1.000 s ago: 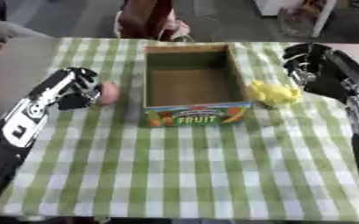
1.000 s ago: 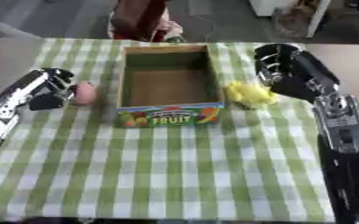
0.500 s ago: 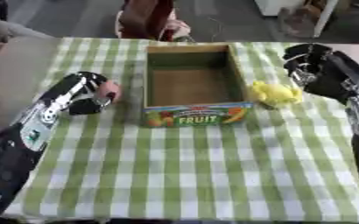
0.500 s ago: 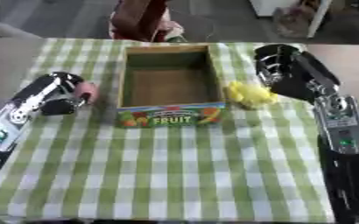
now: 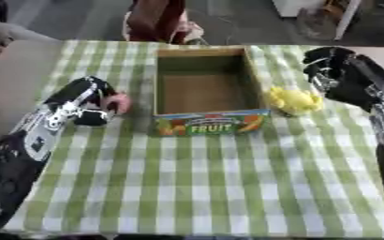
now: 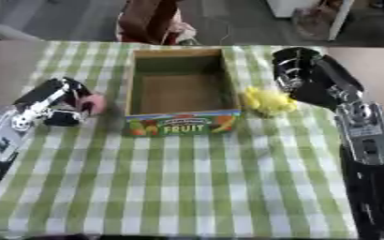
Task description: Pick up objects on the table and place them in the box.
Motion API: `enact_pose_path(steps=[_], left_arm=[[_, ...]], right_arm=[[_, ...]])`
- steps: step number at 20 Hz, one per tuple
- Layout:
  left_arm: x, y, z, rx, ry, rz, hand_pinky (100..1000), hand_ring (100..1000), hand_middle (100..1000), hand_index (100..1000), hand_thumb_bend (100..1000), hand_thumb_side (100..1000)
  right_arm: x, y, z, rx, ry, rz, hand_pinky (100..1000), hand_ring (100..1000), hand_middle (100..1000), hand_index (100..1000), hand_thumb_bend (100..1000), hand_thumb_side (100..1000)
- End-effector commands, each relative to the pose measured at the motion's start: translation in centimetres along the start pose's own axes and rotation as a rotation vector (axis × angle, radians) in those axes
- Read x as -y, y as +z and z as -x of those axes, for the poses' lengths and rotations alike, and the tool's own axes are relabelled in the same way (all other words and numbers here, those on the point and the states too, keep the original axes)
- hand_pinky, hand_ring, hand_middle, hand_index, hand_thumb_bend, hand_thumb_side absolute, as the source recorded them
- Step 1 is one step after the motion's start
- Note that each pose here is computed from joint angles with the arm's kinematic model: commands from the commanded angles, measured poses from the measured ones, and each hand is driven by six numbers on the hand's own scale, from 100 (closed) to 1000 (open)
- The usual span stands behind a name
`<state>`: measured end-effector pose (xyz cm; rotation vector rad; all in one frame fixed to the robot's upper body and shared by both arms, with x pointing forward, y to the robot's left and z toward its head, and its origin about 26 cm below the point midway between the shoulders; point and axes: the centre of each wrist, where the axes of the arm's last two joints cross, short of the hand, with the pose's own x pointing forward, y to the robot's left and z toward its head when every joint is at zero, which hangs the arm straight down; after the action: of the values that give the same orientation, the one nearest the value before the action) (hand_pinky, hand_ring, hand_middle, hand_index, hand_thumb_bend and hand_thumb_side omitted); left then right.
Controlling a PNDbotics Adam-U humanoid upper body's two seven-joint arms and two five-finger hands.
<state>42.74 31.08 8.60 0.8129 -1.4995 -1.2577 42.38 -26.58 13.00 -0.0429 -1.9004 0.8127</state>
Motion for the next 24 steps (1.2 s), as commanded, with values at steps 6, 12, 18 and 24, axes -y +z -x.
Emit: enact_pose_path(steps=[6,12,18,24], left_arm=[[-4.5,0.0,-0.4,0.029,-0.023,-0.194,518,364,286,546,100,267],[-6.8,-0.6,-2.0,0.092,-0.002,-0.271,514,356,274,533,100,288],[-9.5,-2.8,-7.5,0.262,0.091,-0.324,517,362,274,532,100,294],[-7.1,-4.1,-10.1,0.34,0.12,-0.202,530,380,291,547,100,277]], right_arm=[[0.9,-0.4,-1.1,0.027,0.026,0.014,626,702,698,790,100,326],[0.6,-0.4,-1.0,0.027,0.021,0.008,625,702,698,790,100,325],[-0.2,-1.0,-1.4,0.047,0.007,-0.01,626,702,698,790,100,323],[-0.6,-1.4,-1.7,0.061,0.0,-0.021,625,702,698,790,100,322]])
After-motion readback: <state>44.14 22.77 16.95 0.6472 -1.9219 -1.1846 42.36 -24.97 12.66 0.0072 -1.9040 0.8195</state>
